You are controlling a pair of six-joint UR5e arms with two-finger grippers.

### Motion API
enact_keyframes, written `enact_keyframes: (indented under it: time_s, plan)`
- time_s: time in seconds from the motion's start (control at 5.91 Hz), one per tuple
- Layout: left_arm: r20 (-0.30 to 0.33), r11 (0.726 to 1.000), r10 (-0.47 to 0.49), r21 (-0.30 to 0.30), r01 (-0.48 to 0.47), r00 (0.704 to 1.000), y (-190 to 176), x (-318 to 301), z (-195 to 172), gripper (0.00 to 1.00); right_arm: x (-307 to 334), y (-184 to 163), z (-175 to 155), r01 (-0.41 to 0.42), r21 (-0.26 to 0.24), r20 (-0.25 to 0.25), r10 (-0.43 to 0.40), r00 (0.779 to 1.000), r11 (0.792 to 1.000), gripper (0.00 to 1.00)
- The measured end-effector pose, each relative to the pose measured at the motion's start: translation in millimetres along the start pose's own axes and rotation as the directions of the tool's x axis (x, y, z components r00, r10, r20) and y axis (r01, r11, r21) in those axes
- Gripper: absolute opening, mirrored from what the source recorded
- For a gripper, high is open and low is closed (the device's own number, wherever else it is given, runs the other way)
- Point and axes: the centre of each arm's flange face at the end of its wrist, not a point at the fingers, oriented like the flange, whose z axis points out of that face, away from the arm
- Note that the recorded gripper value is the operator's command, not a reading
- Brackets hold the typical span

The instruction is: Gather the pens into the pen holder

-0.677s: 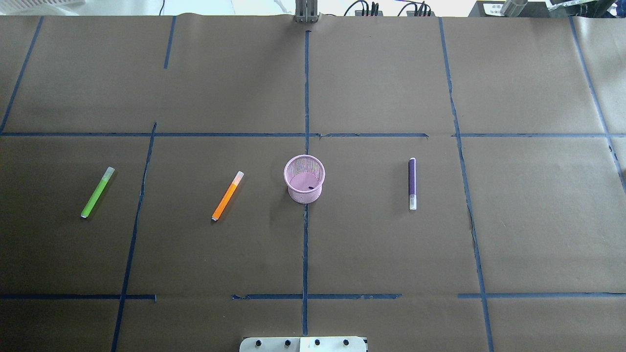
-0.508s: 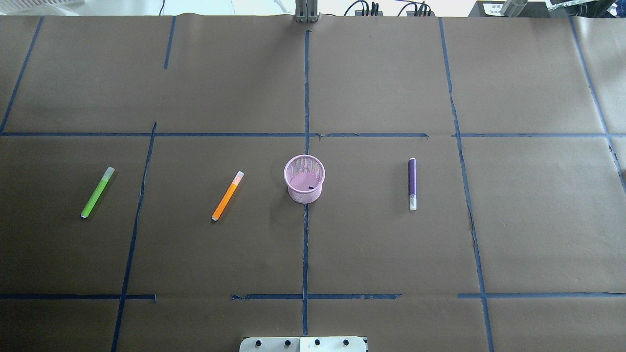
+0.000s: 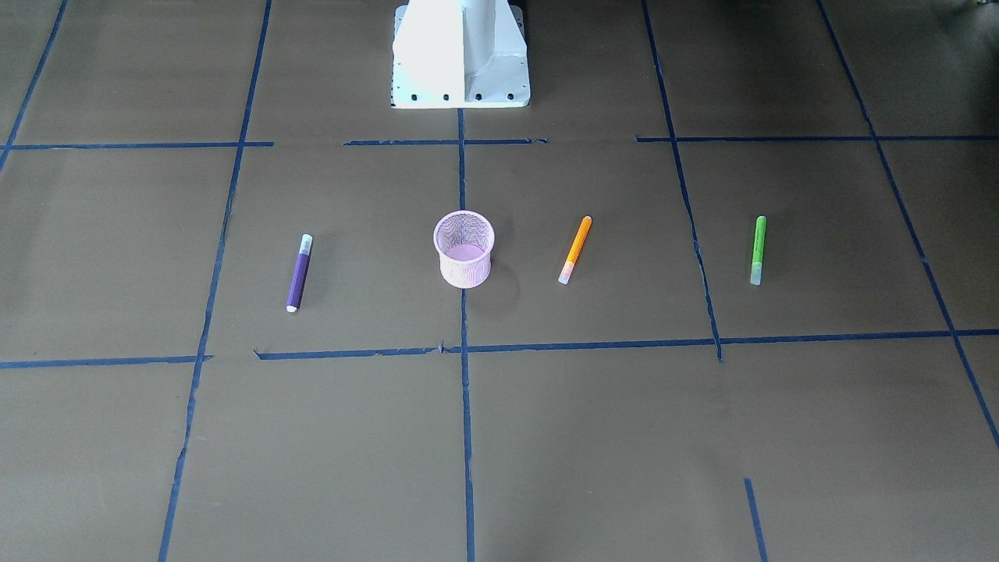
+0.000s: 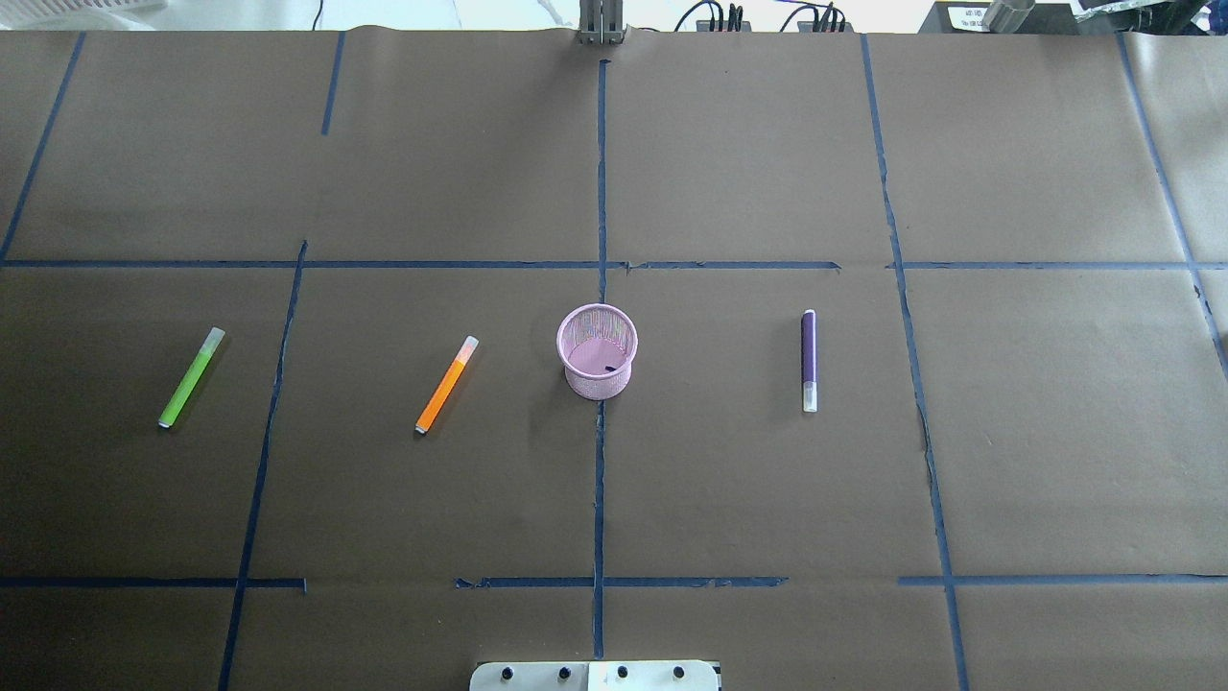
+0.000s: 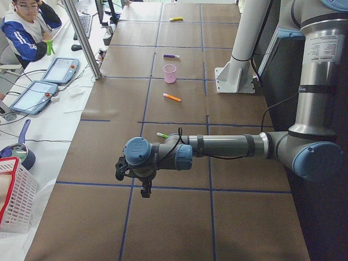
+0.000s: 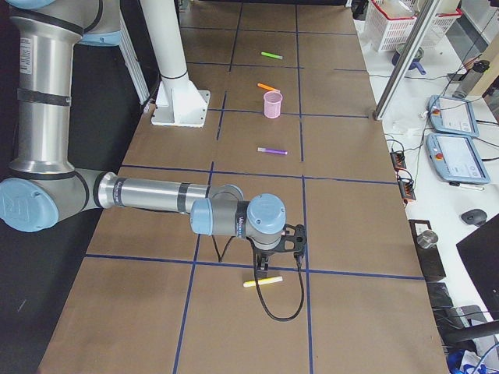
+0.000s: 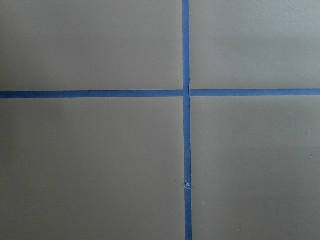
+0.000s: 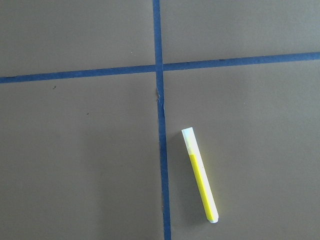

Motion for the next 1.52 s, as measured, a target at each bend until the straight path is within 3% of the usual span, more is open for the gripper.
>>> enact_keyframes:
  time_s: [1.02, 1.35, 1.52]
  plan:
    - [0.001, 1.0, 0.014, 0.009, -0.014, 1.0, -4.2, 4.4, -3.0, 1.0, 2.0, 0.6, 1.6, -0.003, -0.003, 0.0, 0.003, 1.0, 1.0, 1.0]
    - [0.001, 0.994, 0.102, 0.026, -0.102, 0.995, -16.4, 43.8, -10.0, 1.0, 2.0, 0.6, 1.6, -0.004, -0.003, 0.0, 0.004, 1.0, 1.0, 1.0]
    - [-0.01, 0.984, 0.177, 0.003, -0.177, 0.984, -24.4, 83.9, 1.7, 1.0, 2.0, 0.6, 1.8, -0.004, -0.004, 0.0, 0.004, 1.0, 1.0, 1.0]
